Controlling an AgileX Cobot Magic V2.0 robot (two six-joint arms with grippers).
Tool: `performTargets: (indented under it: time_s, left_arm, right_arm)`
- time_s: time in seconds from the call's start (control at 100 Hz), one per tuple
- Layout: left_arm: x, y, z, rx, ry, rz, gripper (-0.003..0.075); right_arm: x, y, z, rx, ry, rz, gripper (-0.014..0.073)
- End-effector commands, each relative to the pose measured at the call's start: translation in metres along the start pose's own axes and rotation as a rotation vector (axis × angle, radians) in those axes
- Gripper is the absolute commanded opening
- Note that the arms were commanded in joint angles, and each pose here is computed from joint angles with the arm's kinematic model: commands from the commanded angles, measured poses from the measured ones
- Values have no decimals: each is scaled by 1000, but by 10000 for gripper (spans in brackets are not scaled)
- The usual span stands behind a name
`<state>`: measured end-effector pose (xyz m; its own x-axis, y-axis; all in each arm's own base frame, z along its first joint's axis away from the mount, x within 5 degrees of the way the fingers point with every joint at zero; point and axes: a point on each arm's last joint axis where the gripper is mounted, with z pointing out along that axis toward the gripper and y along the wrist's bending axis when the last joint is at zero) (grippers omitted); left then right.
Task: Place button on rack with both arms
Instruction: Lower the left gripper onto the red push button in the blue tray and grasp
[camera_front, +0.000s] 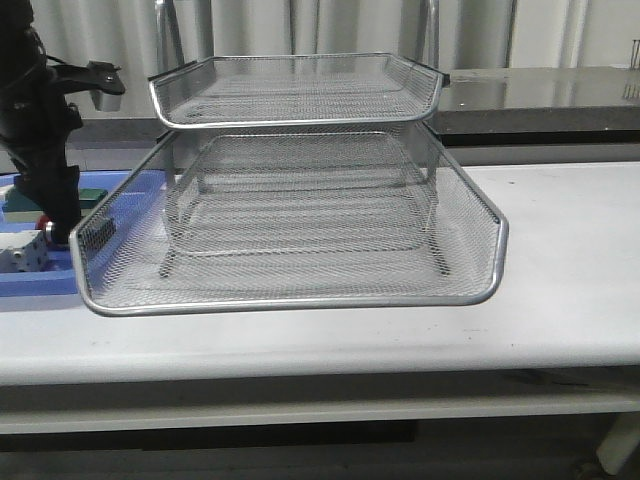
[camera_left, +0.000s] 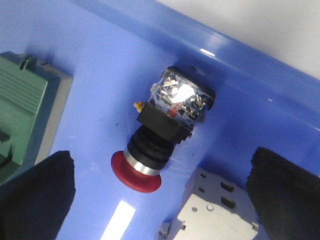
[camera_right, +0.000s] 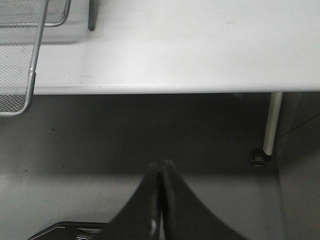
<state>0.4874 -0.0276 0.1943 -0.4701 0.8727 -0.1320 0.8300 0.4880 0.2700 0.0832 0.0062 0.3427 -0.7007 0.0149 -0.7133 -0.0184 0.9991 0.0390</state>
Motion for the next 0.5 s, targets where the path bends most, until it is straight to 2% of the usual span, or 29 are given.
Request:
performTargets:
  time_s: [0.0, 0.28, 0.49]
  left_arm:
    - [-10, 9, -31, -93, -76, 14, 654]
    - [-13, 14, -26, -140, -107, 19, 654]
    - [-14, 12, -17, -126, -98, 27, 654]
  right_arm:
    - [-11, -1, -8, 5, -80, -6, -67]
    - [-11, -1, -8, 5, -80, -6, -67]
    - [-11, -1, -8, 5, -80, -6, -67]
